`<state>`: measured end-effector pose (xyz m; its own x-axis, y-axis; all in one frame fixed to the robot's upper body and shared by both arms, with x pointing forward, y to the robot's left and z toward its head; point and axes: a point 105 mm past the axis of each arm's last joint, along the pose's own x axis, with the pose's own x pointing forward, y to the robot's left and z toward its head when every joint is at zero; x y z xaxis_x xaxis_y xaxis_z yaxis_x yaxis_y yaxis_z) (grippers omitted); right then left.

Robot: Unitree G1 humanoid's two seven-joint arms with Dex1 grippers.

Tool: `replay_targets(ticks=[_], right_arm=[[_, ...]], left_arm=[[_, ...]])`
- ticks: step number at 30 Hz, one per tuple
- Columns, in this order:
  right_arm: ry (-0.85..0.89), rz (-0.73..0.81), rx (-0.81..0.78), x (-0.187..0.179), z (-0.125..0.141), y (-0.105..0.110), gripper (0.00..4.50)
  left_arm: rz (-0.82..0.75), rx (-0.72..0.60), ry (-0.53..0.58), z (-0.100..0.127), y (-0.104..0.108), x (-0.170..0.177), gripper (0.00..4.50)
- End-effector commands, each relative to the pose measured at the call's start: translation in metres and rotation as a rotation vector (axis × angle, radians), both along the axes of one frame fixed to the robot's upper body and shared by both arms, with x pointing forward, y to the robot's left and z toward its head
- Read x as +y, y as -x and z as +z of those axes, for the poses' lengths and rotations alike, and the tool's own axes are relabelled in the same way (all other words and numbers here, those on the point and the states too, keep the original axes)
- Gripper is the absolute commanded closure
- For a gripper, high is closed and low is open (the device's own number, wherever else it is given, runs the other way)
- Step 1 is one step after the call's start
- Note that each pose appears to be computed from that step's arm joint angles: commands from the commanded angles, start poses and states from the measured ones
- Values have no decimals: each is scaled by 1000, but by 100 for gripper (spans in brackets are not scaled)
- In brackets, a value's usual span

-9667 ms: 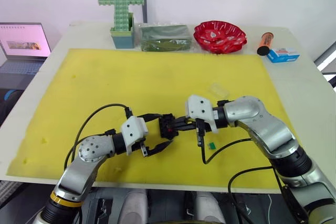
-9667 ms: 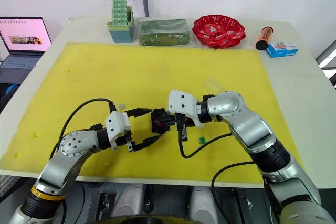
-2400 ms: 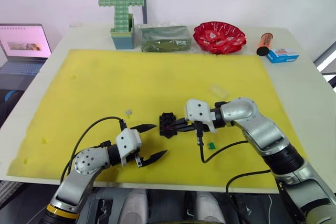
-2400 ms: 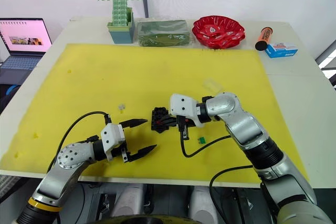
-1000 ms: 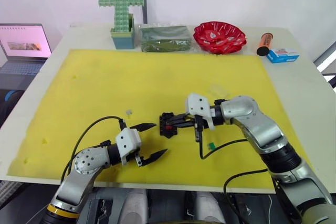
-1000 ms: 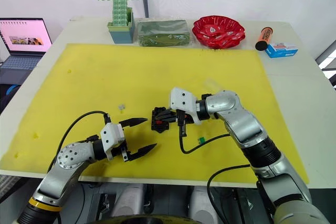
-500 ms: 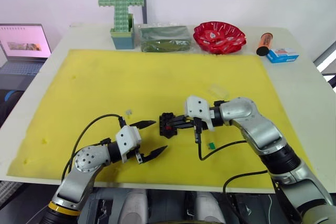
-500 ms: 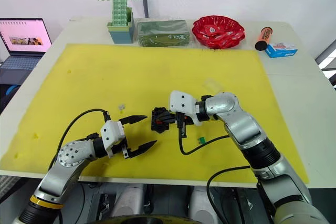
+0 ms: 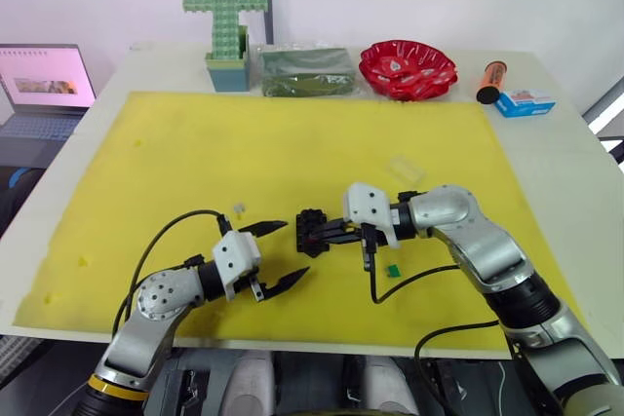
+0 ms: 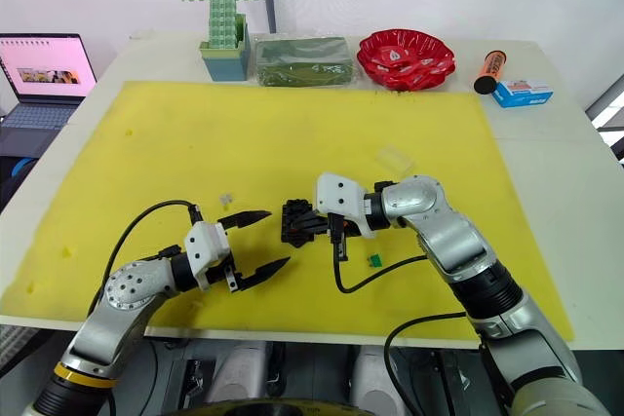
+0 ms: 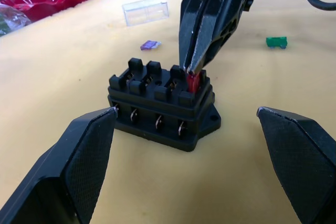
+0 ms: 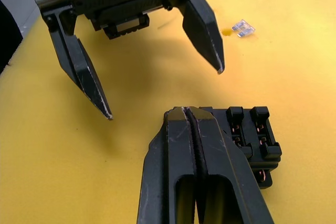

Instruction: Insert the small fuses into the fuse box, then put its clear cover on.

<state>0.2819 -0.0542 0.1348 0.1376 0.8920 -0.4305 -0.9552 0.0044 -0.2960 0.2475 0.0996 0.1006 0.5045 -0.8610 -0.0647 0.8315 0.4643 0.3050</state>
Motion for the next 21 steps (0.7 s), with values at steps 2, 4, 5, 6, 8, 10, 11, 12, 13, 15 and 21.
replay_targets(ticks=[2,4,5,6,8,10,11,12,13,15,21], right_arm=[[20,-17,-21,-1,-2,-3,449],[47,-20,-28,-2,-8,-4,449],[56,-20,-30,-2,-10,-4,449],[66,-18,-34,-2,-13,-4,449],[71,-16,-42,-1,-15,-4,449],[81,-13,-53,0,-17,-4,449],[86,-12,-56,-1,-18,-5,449],[92,-8,-58,-2,-20,-5,449],[97,-3,-59,-3,-21,-4,449],[96,0,-52,-4,-22,-3,449],[96,13,-39,-7,-20,2,449]], left_arm=[[-8,-49,16,14,1,-3,0],[-7,-50,15,14,0,-3,0],[-6,-50,15,14,0,-3,0],[-6,-50,14,14,0,-2,0],[-6,-50,14,14,0,-3,0],[-5,-50,15,14,0,-3,0],[-5,-50,15,14,0,-3,0],[-4,-50,15,14,0,-3,0],[-4,-49,14,15,0,-3,0],[-2,-48,14,15,0,-3,0],[0,-45,16,15,0,-4,0]])
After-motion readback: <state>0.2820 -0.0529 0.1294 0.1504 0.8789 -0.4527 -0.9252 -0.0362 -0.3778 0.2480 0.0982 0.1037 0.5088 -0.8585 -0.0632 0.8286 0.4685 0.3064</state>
